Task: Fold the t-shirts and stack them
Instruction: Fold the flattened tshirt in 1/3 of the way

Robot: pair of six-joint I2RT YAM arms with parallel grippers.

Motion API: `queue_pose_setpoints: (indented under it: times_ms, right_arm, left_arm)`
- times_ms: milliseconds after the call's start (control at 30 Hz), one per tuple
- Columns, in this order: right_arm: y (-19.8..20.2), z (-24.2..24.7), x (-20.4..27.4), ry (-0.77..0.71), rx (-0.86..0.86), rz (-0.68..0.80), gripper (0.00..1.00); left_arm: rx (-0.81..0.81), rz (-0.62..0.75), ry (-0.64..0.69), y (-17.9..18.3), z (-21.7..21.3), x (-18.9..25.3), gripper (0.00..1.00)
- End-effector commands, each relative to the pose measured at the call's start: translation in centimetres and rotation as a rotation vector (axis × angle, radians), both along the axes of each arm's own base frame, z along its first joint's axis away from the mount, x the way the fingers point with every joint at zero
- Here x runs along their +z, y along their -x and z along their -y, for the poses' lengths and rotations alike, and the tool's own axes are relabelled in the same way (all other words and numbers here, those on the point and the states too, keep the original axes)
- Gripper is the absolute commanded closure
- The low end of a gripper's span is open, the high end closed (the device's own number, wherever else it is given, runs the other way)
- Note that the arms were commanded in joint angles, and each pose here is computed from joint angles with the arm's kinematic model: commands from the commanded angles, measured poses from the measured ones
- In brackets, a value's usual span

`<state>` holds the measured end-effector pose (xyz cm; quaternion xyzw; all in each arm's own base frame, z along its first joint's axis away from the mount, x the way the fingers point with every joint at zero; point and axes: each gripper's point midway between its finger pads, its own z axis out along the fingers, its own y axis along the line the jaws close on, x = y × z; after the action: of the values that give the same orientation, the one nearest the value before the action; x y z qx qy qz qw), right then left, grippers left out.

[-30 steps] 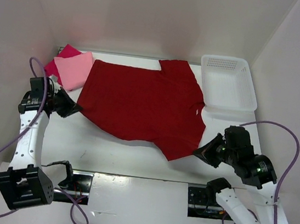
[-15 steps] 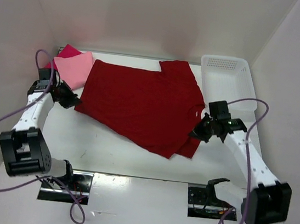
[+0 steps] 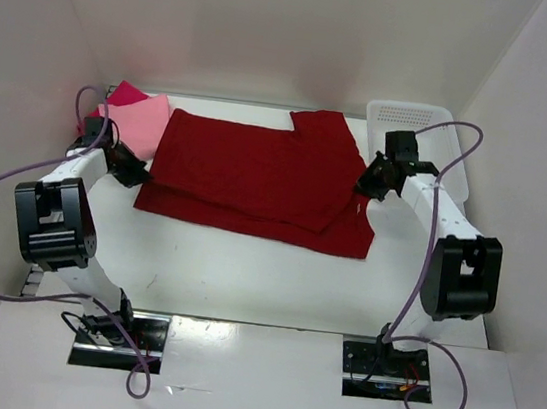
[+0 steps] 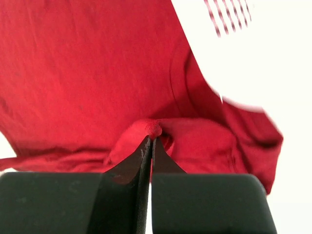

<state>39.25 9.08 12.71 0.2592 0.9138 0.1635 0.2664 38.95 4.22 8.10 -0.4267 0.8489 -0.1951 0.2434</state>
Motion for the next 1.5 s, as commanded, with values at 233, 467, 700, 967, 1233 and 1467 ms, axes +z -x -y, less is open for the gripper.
queue_pose_setpoints:
  times_ms: [233, 467, 700, 967, 1233, 1467]
  right_arm:
    - [-7.5, 1.7, 0.8, 0.092, -0.023, 0.101, 1.00]
    - [-9.3, 2.1, 0.8, 0.121, -0.035, 0.109, 1.00]
    - [-10.2, 2.0, -0.5, 0.121, -0.034, 0.102, 0.84]
    - [-6.3, 1.7, 4.2, 0.083, -0.005, 0.196, 0.64]
    - [4.2, 0.5, -1.9, -0.059, -0.027, 0.066, 0.99]
    - [8.4, 1.4, -6.1, -0.052, -0.099, -0.019, 0.76]
  left_arm:
    - [0.038, 0.079, -0.015, -4.8, -1.6, 0.4, 1.00]
    - [0.073, 0.140, 0.003, -6.0, -2.1, 1.2, 1.00]
    - [0.066, 0.127, 0.079, -6.1, -1.1, -1.1, 0.75]
    - [0.052, 0.215, -0.002, -2.3, -1.2, 3.8, 0.52]
    - [0.165, 0.071, 0.012, 4.6, -2.9, -0.9, 0.73]
    - [0.200, -0.041, 0.117, 6.5, -3.6, -5.6, 0.63]
